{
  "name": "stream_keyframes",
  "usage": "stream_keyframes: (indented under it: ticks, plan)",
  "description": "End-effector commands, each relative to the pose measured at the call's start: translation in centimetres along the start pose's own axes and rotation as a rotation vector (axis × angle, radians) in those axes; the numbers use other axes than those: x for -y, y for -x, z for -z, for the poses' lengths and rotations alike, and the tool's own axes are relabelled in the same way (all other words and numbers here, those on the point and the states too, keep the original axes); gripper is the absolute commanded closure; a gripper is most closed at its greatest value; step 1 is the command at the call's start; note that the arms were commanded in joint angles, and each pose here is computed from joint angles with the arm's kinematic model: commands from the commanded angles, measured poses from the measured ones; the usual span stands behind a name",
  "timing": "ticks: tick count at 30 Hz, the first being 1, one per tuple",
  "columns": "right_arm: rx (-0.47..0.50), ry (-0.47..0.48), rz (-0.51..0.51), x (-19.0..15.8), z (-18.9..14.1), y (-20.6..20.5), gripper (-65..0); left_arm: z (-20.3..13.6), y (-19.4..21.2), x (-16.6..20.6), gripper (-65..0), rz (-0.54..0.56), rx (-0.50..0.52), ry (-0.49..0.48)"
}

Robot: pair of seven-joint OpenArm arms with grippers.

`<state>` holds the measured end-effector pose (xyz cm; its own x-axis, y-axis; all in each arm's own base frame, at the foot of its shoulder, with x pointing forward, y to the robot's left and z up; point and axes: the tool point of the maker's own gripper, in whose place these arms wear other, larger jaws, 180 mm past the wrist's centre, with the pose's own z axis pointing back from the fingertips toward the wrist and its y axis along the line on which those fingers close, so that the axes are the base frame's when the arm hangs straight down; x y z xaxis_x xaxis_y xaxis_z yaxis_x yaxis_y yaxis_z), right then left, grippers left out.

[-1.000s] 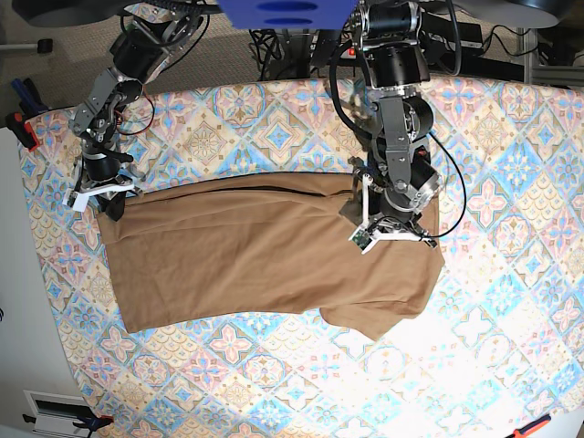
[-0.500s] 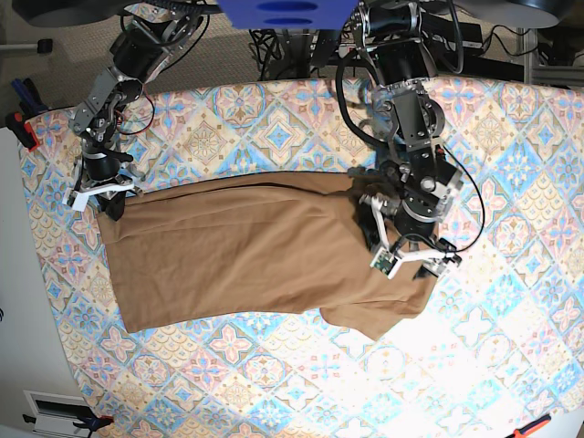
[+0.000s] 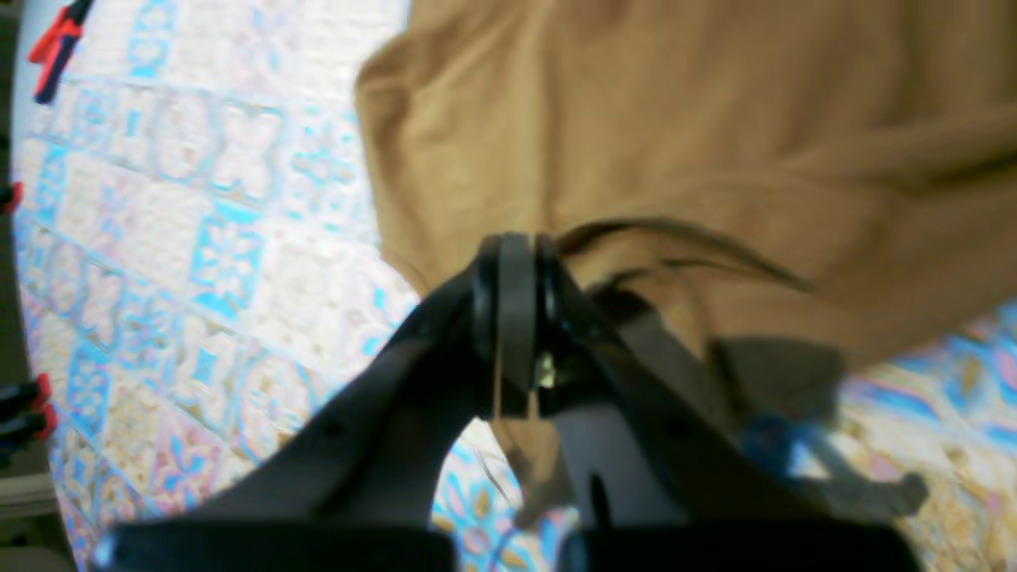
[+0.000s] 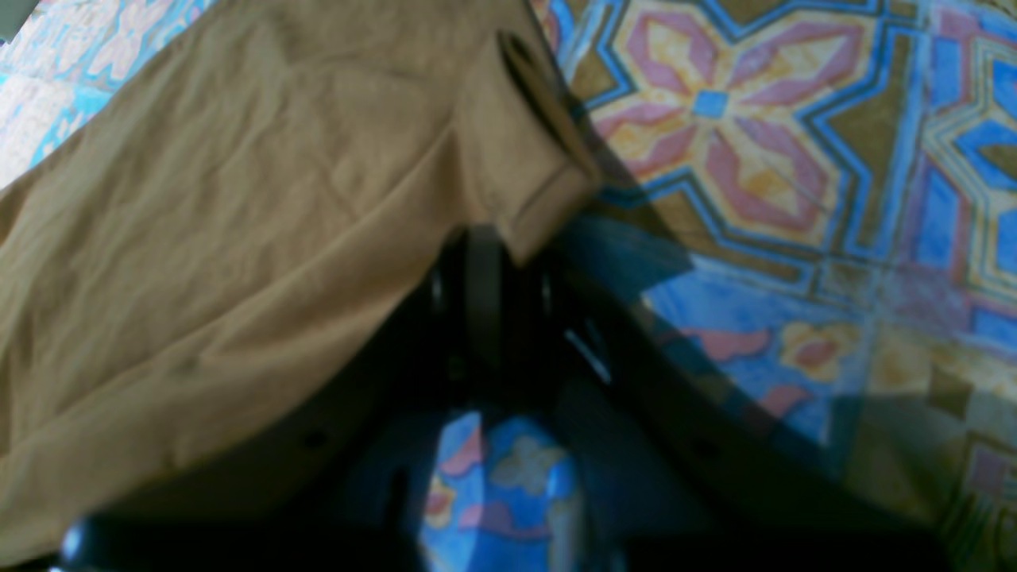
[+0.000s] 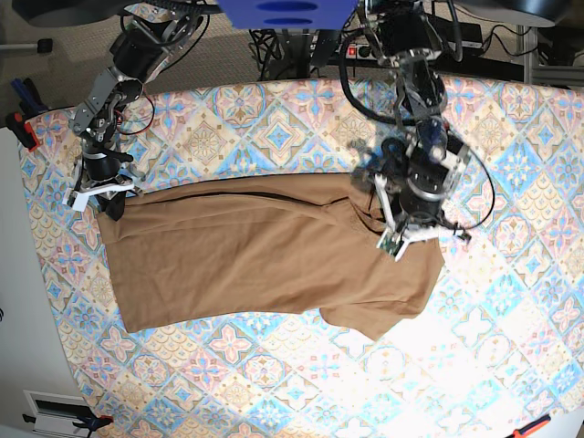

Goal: Layout the t-shirt on the table in an organized manner, then fold the t-shirt properly
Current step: 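Pull the left gripper back toward the shirt edge, smoothing the fabric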

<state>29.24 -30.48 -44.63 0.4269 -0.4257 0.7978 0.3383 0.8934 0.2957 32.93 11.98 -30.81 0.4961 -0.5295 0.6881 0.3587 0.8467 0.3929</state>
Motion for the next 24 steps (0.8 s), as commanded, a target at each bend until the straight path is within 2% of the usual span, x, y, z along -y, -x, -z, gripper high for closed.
stream_keyframes:
  ticks: [1,2,6,8,10,13,17,22,24]
  plan:
    - [-0.216,0.114,-0.046,2.8,-1.2,5.0,0.0,0.1,-2.3,-0.3,0.0,0.000,0.068,-0.007]
    - [-0.216,0.114,-0.046,2.8,-1.2,5.0,0.0,0.4,-2.4,-0.2,0.0,0.000,0.068,0.000]
    - [-0.225,0.119,-0.047,3.1,-1.5,5.4,0.0,-0.2,-2.9,-0.3,-20.4,0.000,0.084,-0.012]
    - [-0.239,0.126,-0.051,3.5,-2.0,6.0,0.0,-1.2,-1.4,0.6,-24.5,-0.008,0.061,-0.003]
    - [-0.242,0.127,-0.051,3.6,-2.1,6.1,0.0,-2.4,0.2,2.4,-18.5,0.003,0.034,0.029]
    - [-0.243,0.128,-0.051,3.6,-2.1,6.2,0.0,-3.3,3.0,4.5,0.0,0.000,-0.028,0.079]
    - [-0.241,0.127,-0.051,3.5,-2.1,6.1,0.0,-4.1,6.2,5.8,0.0,-0.017,-0.108,0.110]
    - [-0.239,0.126,-0.051,3.5,-2.0,6.0,0.0,-3.9,7.3,6.5,0.0,-0.017,-0.136,0.131]
    - [-0.239,0.126,-0.051,3.5,-2.0,6.0,0.0,-3.3,8.0,6.4,0.0,0.016,-0.156,0.141]
